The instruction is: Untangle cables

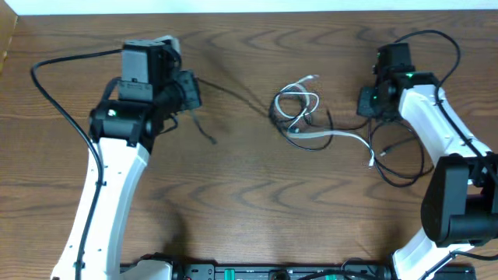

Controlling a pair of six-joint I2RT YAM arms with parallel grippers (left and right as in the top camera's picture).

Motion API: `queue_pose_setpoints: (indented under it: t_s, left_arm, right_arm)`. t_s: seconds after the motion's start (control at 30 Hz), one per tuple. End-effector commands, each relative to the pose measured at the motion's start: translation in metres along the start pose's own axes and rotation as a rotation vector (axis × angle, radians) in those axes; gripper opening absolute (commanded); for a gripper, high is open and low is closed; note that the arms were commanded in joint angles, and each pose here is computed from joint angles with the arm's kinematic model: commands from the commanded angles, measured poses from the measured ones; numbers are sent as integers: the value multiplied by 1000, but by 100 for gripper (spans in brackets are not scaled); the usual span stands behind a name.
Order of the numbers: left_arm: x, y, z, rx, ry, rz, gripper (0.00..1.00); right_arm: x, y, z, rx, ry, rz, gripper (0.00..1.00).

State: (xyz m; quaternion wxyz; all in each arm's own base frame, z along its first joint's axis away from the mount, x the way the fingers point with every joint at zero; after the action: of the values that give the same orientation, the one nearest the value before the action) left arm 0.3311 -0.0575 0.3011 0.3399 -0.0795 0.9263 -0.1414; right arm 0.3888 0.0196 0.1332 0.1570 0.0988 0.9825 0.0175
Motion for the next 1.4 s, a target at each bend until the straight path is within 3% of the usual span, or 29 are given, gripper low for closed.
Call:
queue_pose_setpoints:
  t_s: [0.0, 0.23, 0.43, 0.53, 0.63, 0.7, 0.87, 0.97, 1.0, 1.1, 1.13, 1.2, 1.37]
  left_arm:
    - [-3, 11, 9, -52, 29, 10, 7]
    - [12, 22, 30, -101, 148, 51, 8]
    - [2, 60, 22, -231, 112, -16, 7]
    - [-3, 76, 18, -258, 93, -55, 7]
    - [-8, 84, 13, -252, 69, -84, 7]
    - [-14, 71, 8, -82, 46, -82, 8]
    - [-19, 36, 2, 246, 50, -40, 8]
    - [-15, 24, 2, 330, 74, -30, 8]
    - [-14, 20, 2, 338, 83, -25, 9]
    - [-9, 10, 4, 356, 101, -5, 27]
    - [-6, 2, 6, 368, 114, 13, 38]
    - [-3, -3, 10, 357, 125, 28, 47]
    - [7, -14, 32, 338, 184, 52, 54]
  right_arm:
    - [1, 19, -5, -157, 9, -132, 1]
    - [3, -7, -4, 32, 22, -52, 1]
    - [4, -46, -5, 130, 55, 46, 1]
    - [2, -51, -5, 59, 59, 59, 1]
    - [-2, -31, -7, -184, 51, -56, 2]
    - [-8, -12, -16, -379, 13, -171, 14]
    - [-30, 3, -40, -462, -61, -207, 53]
    - [-41, 20, -55, -537, -100, -210, 63]
    - [-44, 25, -58, -559, -107, -194, 65]
    - [-46, 41, -61, -599, -107, -135, 67]
    - [-44, 49, -60, -603, -97, -120, 67]
    - [-40, 59, -58, -588, -84, -115, 67]
    - [-28, 88, -46, -423, -71, -46, 68]
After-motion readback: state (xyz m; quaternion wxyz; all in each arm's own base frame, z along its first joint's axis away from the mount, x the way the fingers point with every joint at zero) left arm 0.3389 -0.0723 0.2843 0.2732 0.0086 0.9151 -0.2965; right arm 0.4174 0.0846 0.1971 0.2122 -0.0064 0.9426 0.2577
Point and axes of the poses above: each gripper's point midway between its finger pads, its own z axis out along the fingers, its own y axis along the line the jaws close on, x = y × z, the point moved 7 cm from there along -z, back along the fingers
